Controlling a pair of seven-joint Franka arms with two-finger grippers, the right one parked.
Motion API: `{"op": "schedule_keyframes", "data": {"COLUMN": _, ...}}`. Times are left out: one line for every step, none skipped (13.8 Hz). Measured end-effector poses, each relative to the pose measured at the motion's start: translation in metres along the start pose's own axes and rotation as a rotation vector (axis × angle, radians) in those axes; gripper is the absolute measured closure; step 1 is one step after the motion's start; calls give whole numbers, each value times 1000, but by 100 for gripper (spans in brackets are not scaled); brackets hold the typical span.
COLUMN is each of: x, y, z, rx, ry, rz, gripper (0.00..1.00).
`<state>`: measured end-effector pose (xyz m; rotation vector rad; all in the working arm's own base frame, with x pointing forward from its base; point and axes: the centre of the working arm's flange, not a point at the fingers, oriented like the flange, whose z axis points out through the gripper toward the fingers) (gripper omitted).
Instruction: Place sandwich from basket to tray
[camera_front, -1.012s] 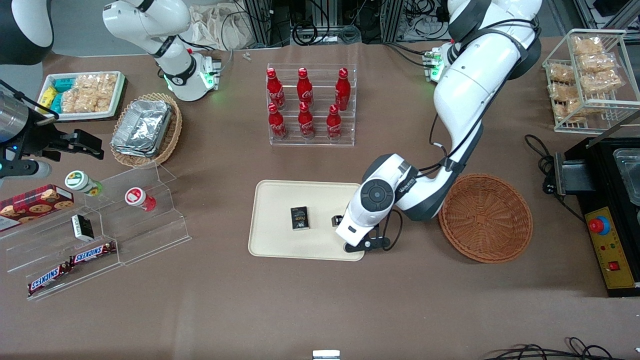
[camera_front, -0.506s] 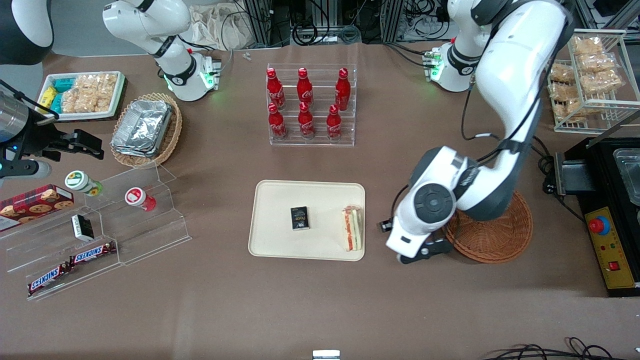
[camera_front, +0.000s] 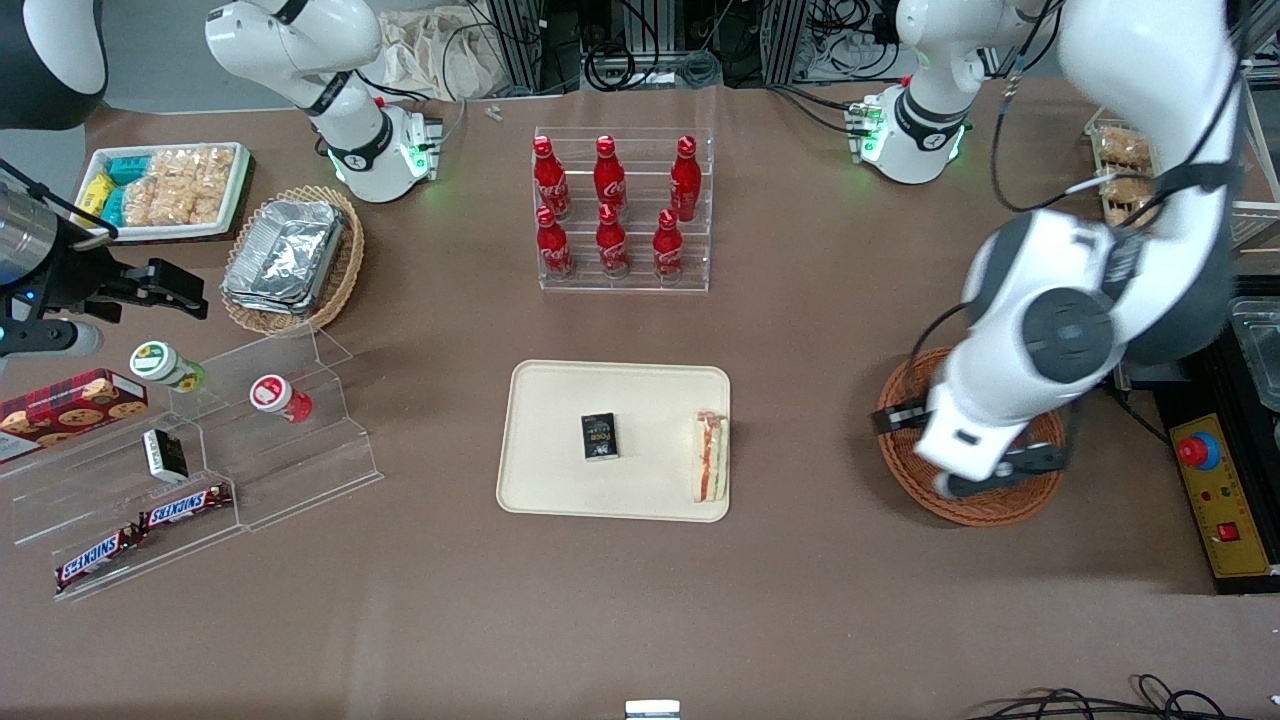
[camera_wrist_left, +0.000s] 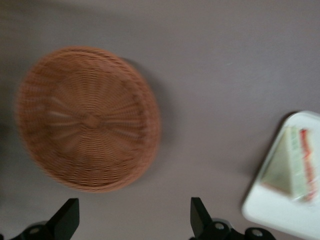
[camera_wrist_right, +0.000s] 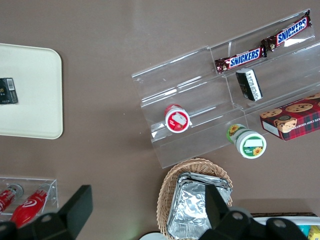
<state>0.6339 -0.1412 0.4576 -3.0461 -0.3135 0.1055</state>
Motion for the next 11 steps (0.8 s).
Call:
{"op": "schedule_keyframes", "data": {"x": -5, "y": -26, "z": -7, "rx": 3, "ry": -1, "rz": 32, "gripper": 0}}
{"op": "schedule_keyframes", "data": {"x": -13, "y": -48, "z": -12, "rx": 7, "ry": -5, "rz": 67, "gripper": 0}}
{"op": "schedule_keyframes", "data": {"x": -22, "y": -65, "z": -17, "rx": 12, "ry": -7, "rz": 104, "gripper": 0}}
{"op": "schedule_keyframes", "data": {"x": -32, "y": -83, "z": -21, "rx": 19, "ry": -9, "rz": 134, "gripper": 0}}
{"op": "schedule_keyframes", "data": {"x": -40, "y": -101, "z": -26, "rx": 19, "ry": -10, "rz": 157, "gripper": 0}}
{"op": "schedule_keyframes", "data": {"x": -46, "y": -120, "z": -30, "rx": 18, "ry": -9, "rz": 173, "gripper": 0}}
{"op": "schedule_keyframes", "data": {"x": -50, "y": -137, "z": -34, "rx": 14, "ry": -5, "rz": 182, "gripper": 0}}
{"op": "schedule_keyframes", "data": {"x": -52, "y": -146, "z": -37, "rx": 10, "ry": -1, "rz": 183, "gripper": 0}}
{"op": "schedule_keyframes", "data": {"x": -52, "y": -149, "z": -40, "rx": 9, "ry": 3, "rz": 180, "gripper": 0}}
{"op": "schedule_keyframes", "data": {"x": -50, "y": -147, "z": -41, "rx": 8, "ry": 8, "rz": 183, "gripper": 0}}
{"op": "schedule_keyframes", "data": {"x": -47, "y": -143, "z": -43, "rx": 7, "ry": 10, "rz": 188, "gripper": 0}}
